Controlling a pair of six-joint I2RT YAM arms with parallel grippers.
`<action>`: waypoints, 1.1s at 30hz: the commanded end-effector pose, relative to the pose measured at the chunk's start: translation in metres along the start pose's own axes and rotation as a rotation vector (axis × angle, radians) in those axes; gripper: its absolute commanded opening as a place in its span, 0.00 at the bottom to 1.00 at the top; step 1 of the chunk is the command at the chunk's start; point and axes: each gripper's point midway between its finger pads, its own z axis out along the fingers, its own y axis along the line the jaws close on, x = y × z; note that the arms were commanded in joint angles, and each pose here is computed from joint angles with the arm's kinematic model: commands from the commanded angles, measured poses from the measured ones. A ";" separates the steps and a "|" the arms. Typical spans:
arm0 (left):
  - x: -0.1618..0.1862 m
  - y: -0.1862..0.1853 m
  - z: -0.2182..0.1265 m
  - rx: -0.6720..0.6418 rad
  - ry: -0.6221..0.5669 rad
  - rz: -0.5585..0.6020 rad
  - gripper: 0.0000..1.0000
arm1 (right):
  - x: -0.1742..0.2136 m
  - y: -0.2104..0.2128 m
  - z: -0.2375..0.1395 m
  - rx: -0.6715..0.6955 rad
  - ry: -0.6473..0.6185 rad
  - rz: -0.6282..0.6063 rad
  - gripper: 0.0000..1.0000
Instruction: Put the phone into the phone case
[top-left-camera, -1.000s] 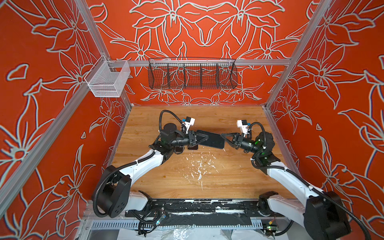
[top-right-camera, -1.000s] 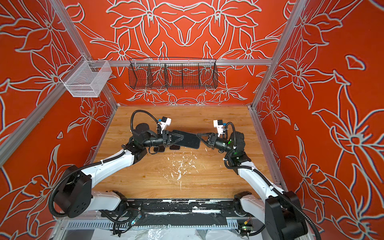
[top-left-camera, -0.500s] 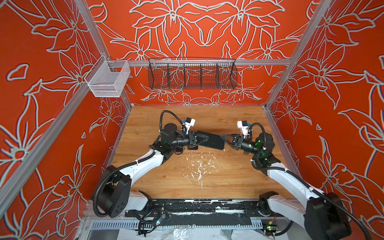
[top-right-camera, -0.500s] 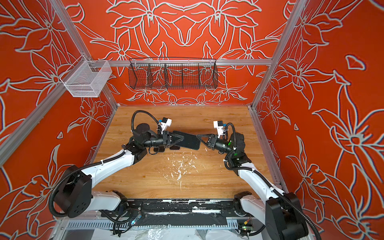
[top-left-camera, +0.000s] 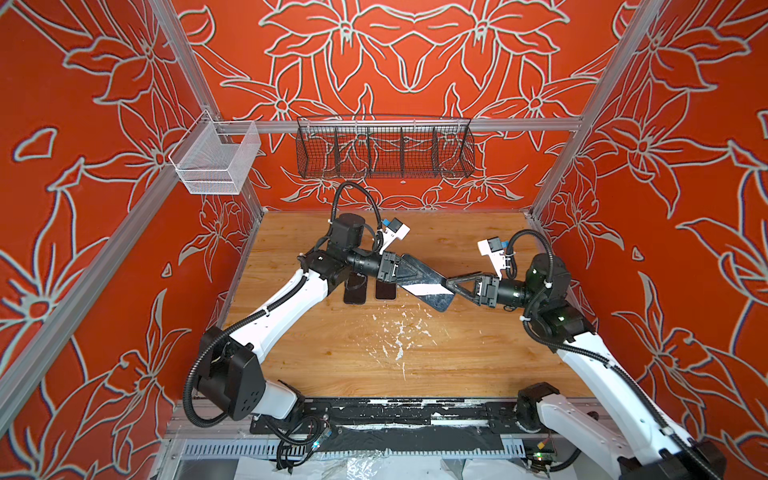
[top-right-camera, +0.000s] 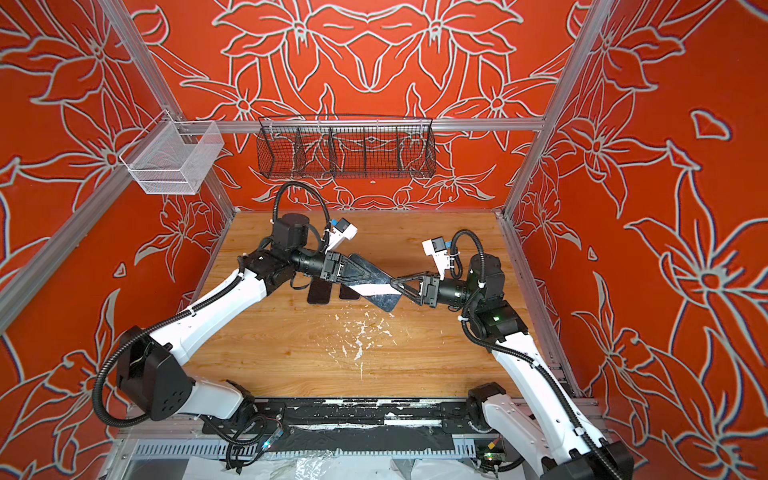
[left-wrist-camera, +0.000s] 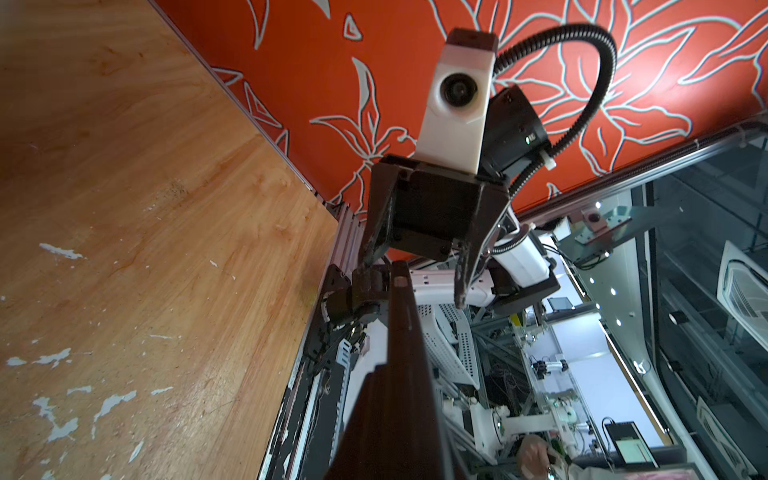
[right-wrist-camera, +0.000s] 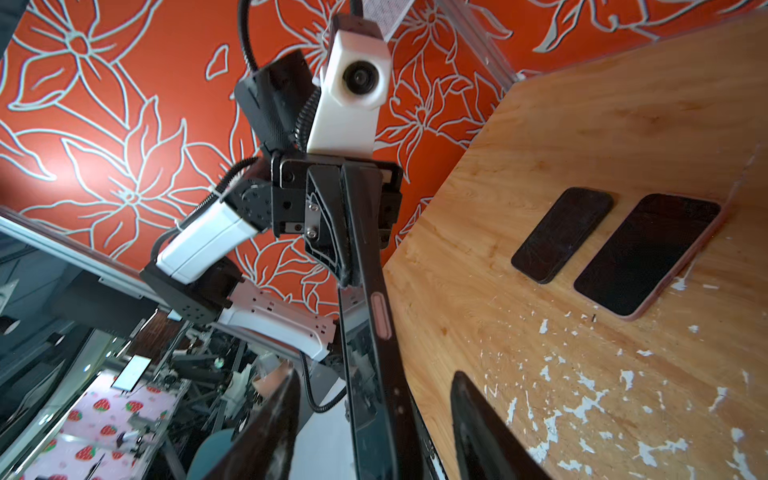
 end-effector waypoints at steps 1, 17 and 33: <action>0.018 -0.009 -0.002 0.060 0.081 0.009 0.00 | 0.003 0.008 0.004 -0.077 0.075 -0.005 0.51; 0.013 -0.006 0.001 0.083 0.096 -0.001 0.00 | 0.016 0.029 0.034 -0.222 0.224 0.008 0.33; 0.001 0.001 -0.003 0.069 0.027 -0.005 0.12 | 0.021 0.016 0.043 -0.173 0.215 0.034 0.00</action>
